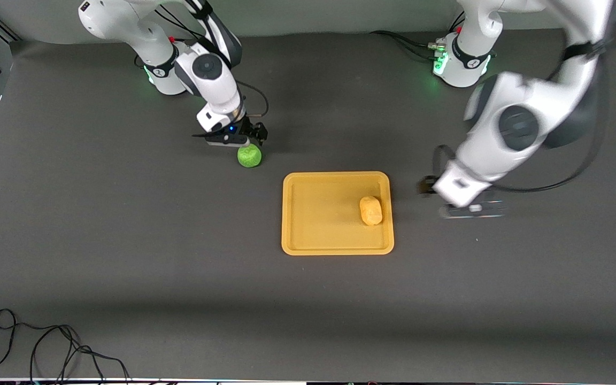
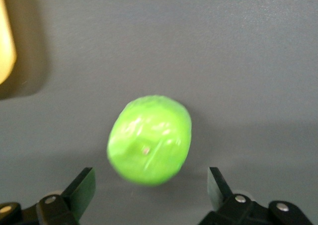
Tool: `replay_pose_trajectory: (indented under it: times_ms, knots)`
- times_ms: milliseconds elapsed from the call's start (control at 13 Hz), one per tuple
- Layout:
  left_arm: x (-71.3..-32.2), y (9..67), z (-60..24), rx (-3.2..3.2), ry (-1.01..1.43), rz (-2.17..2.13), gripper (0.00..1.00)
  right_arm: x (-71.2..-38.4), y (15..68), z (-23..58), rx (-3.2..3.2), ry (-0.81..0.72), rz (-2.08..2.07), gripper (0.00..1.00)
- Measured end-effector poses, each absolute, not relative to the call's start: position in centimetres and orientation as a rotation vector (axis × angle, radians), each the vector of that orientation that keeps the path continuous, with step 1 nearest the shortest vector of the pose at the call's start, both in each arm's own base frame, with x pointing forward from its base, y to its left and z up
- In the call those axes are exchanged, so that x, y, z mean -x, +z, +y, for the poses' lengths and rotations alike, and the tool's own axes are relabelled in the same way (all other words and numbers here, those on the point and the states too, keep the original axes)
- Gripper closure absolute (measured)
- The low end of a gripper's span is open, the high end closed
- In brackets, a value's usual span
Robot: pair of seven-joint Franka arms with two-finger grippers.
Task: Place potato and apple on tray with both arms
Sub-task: 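Grasp the green apple with the right gripper while the left gripper withdraws, then lift the green apple with the right gripper and carry it over the tray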
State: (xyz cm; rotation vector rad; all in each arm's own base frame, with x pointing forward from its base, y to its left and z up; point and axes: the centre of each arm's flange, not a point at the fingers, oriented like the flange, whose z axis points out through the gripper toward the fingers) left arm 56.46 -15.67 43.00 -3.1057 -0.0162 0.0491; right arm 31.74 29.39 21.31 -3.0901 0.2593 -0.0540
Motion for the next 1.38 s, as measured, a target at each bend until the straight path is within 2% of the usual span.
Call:
replay_pose_trajectory:
  times_ms: [231, 462, 538, 615, 692, 923, 1154, 1385]
  knots:
    - [-56.7, 47.2, -6.8, 3.088, 0.012, 0.115, 0.00, -32.4, 19.0, 28.7, 3.080, -0.080, 0.289, 0.00]
    - [-56.2, 50.9, -1.9, 3.080, -0.030, 0.176, 0.00, -33.0, 18.2, 28.8, 3.082, -0.086, 0.295, 0.00]
    - [-55.9, 52.3, -1.2, 3.078, -0.001, 0.182, 0.00, -33.0, 18.2, 28.9, 3.084, -0.090, 0.280, 0.07]
    - [-55.6, 53.7, -1.1, 3.077, 0.026, 0.184, 0.00, -33.0, 18.2, 29.0, 3.087, -0.096, 0.261, 0.19]
    - [-55.5, 54.8, -1.2, 3.077, 0.037, 0.186, 0.00, -33.2, 18.4, 29.2, 3.084, -0.105, 0.251, 0.27]
    - [-55.2, 56.4, -2.0, 3.075, 0.014, 0.202, 0.00, -34.9, 20.0, 29.9, 3.094, -0.104, 0.261, 0.27]
    - [-55.2, 57.0, -2.3, 3.105, -0.005, 0.195, 0.00, -39.6, 27.1, 31.5, 3.178, -0.025, 0.282, 0.27]
    - [-55.2, 57.1, -2.2, 3.114, -0.009, 0.187, 0.00, -44.4, 38.6, 31.8, 3.219, 0.031, 0.289, 0.27]
